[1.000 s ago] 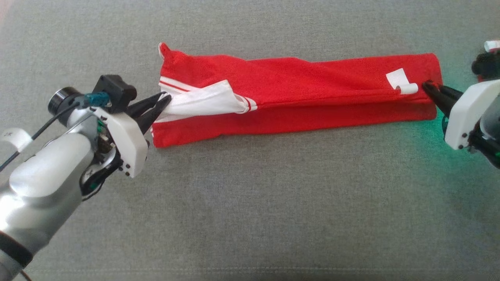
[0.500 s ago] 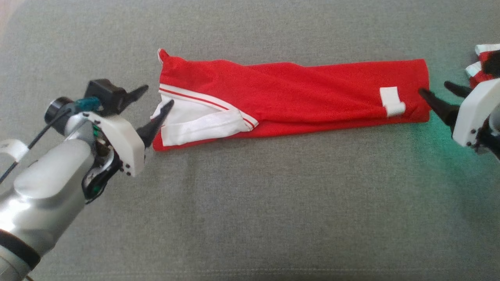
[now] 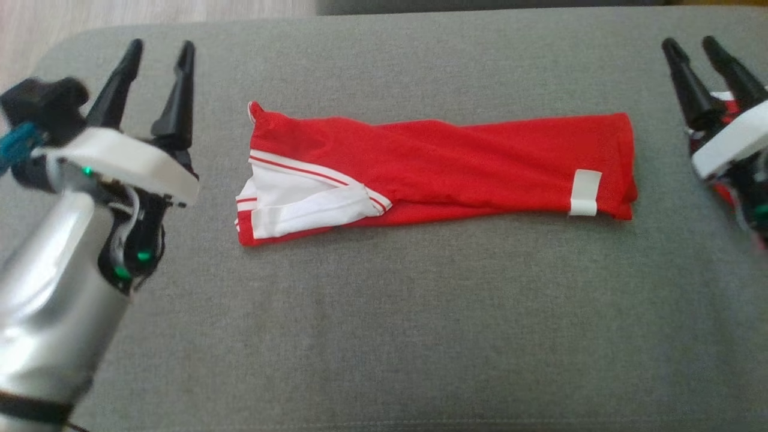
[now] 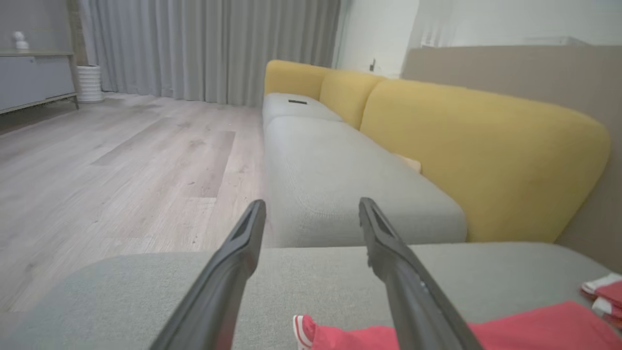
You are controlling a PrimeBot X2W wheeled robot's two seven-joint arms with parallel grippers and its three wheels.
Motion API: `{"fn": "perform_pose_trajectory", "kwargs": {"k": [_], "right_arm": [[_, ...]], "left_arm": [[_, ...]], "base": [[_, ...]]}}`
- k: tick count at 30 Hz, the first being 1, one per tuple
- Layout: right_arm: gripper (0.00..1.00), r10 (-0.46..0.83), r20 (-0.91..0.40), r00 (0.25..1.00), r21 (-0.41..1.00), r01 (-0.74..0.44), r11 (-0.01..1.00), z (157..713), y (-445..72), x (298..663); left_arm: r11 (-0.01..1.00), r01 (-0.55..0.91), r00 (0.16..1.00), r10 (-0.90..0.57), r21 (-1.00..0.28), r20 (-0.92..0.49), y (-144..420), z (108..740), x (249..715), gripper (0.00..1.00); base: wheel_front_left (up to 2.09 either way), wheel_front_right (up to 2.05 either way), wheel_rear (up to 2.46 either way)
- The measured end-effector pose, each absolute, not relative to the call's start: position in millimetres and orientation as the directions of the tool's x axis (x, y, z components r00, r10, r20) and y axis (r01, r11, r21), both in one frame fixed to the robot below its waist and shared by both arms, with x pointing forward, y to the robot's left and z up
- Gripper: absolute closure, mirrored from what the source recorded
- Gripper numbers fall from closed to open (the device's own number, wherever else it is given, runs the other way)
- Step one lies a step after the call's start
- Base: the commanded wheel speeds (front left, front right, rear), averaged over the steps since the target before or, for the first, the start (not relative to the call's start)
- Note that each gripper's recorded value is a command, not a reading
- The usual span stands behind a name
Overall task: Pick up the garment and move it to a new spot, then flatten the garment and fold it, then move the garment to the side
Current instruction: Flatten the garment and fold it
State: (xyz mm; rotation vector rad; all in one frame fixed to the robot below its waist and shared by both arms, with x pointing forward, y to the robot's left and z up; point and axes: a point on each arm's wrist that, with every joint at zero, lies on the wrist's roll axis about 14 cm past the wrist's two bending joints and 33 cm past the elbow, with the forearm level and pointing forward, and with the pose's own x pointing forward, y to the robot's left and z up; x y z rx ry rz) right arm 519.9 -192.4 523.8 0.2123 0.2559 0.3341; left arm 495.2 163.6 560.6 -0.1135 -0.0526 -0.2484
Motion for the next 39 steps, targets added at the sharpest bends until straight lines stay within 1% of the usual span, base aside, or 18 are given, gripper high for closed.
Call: {"fn": "perform_pose_trajectory", "kwargs": {"k": [4,9,13,15,19,22,27,30,35,39], "right_arm": [[0.00,0.321,-0.076,0.944,0.282,-0.288,0.915,531,-182,512],[0.00,0.279,-0.007,0.960,0.293,-0.265,0.919,524,-166,499],[0.00,0.208,0.073,0.975,0.301,-0.220,0.928,533,-165,489],[0.00,0.192,0.081,0.978,0.286,-0.207,0.935,527,-158,477],[0.00,0.185,0.023,0.982,0.273,-0.184,0.944,495,-137,443],[0.00,0.174,-0.009,0.985,0.254,-0.166,0.953,481,-137,430],[0.00,0.155,0.009,0.988,0.222,-0.153,0.963,486,-144,437],[0.00,0.131,-0.011,0.991,0.210,-0.126,0.970,479,-151,442],[0.00,0.083,-0.117,0.990,0.203,-0.058,0.978,456,-168,458],[0.00,0.040,-0.207,0.977,0.200,0.003,0.980,436,-181,469]], "left_arm": [[0.967,0.170,0.979,-0.143,-0.190,0.147,172,572,477,0.00],[0.964,0.122,0.982,-0.082,-0.236,0.171,171,558,445,0.00],[0.963,0.107,0.980,-0.059,-0.249,0.190,169,554,432,0.00],[0.961,0.106,0.981,-0.059,-0.256,0.184,166,548,425,0.00],[0.962,0.119,0.984,-0.081,-0.247,0.157,157,533,411,0.00],[0.964,0.118,0.986,-0.085,-0.239,0.144,155,526,407,0.00],[0.965,0.121,0.986,-0.090,-0.231,0.140,157,523,409,0.00],[0.967,0.122,0.987,-0.095,-0.225,0.126,157,517,412,0.00],[0.968,0.115,0.989,-0.090,-0.223,0.118,160,514,419,0.00],[0.969,0.098,0.993,-0.081,-0.225,0.081,163,501,419,0.00]], "base": [[0.00,0.00,0.00],[0.00,0.00,0.00],[0.00,0.00,0.00],[0.00,0.00,0.00],[0.00,0.00,0.00],[0.00,0.00,0.00],[0.00,0.00,0.00],[0.00,0.00,0.00],[0.00,0.00,0.00],[0.00,0.00,0.00]]}}
